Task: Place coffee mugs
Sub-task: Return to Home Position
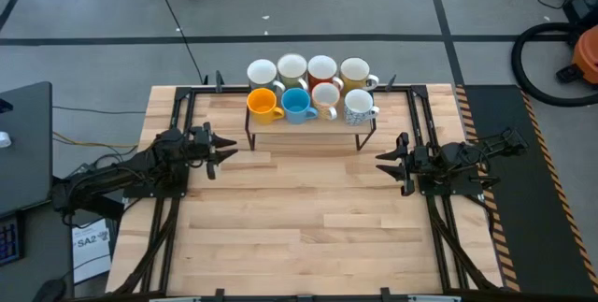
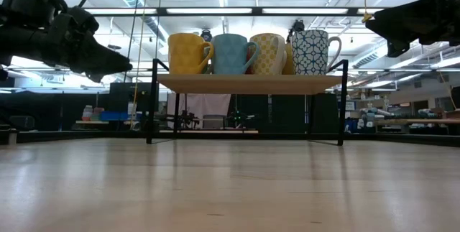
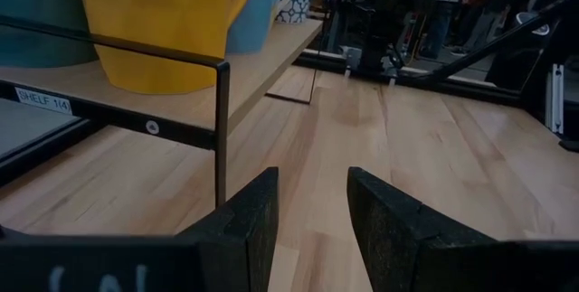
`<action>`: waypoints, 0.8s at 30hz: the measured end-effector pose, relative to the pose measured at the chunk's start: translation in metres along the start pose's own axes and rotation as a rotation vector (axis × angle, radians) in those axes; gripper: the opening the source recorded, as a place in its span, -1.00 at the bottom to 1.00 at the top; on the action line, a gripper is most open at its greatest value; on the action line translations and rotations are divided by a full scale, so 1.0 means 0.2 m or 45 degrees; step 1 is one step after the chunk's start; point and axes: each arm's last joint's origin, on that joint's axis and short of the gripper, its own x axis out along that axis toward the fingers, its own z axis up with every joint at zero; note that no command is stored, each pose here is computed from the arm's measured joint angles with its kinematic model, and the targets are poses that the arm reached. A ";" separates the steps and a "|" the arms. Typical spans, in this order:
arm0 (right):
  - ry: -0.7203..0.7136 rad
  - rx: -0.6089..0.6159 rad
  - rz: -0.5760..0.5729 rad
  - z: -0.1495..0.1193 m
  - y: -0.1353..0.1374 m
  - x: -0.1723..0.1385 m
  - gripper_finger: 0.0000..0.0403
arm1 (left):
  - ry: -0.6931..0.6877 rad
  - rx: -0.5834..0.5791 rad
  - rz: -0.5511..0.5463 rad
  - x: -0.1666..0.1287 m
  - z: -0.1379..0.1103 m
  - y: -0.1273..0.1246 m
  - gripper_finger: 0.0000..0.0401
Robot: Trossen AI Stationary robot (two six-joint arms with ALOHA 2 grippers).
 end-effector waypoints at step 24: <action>0.000 0.000 0.000 0.00 0.00 0.00 -0.34 | -0.011 0.010 -0.064 0.00 0.00 -0.03 -0.31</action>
